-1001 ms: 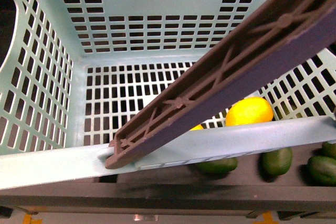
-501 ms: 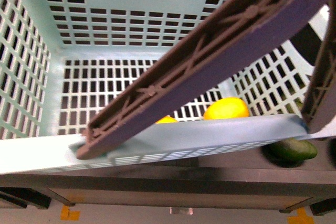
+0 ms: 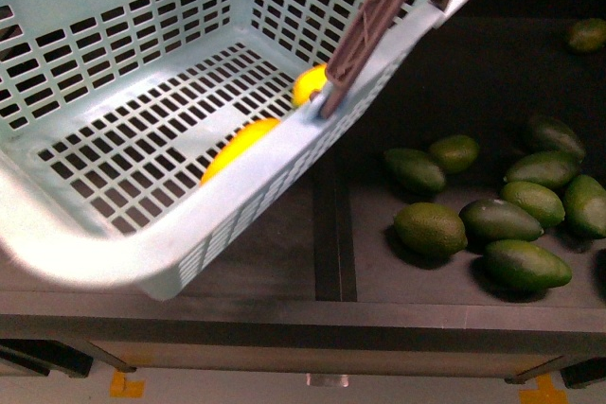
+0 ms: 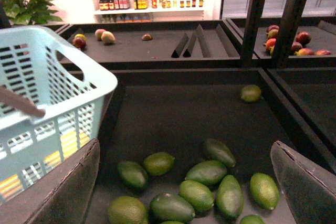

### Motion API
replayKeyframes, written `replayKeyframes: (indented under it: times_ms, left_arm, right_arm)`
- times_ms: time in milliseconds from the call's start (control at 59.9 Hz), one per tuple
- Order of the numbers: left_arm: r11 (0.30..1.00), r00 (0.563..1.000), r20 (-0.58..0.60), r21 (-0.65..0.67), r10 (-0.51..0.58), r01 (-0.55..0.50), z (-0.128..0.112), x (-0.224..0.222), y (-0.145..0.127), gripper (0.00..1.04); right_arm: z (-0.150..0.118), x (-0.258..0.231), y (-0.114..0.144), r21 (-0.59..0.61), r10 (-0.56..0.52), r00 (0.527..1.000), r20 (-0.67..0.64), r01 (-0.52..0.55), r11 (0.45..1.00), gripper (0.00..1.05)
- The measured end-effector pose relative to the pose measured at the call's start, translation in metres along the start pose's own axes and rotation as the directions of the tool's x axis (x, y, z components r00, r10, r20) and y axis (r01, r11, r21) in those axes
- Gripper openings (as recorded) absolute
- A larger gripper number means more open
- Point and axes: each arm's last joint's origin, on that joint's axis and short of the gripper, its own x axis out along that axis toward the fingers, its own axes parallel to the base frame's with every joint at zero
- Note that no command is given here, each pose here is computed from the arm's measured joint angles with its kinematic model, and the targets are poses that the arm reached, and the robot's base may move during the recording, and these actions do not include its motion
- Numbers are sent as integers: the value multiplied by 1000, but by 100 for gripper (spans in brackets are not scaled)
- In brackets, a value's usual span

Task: Pick lemon and mango into basket

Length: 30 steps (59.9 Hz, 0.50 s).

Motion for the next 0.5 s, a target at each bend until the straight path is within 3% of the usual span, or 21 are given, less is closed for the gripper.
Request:
replayKeyframes:
  times_ms: [284,501]
  left_arm:
    - [974,1000,15,-226,-22,25,16,75,-20,5]
    - [932,994,85,-360,74,-39,39,134,-1,5]
  right_arm:
    - [0,0,0,0,0,1000,-1,0,1000,96]
    - [0,0,0,0,0,1000,0,0,1000,96]
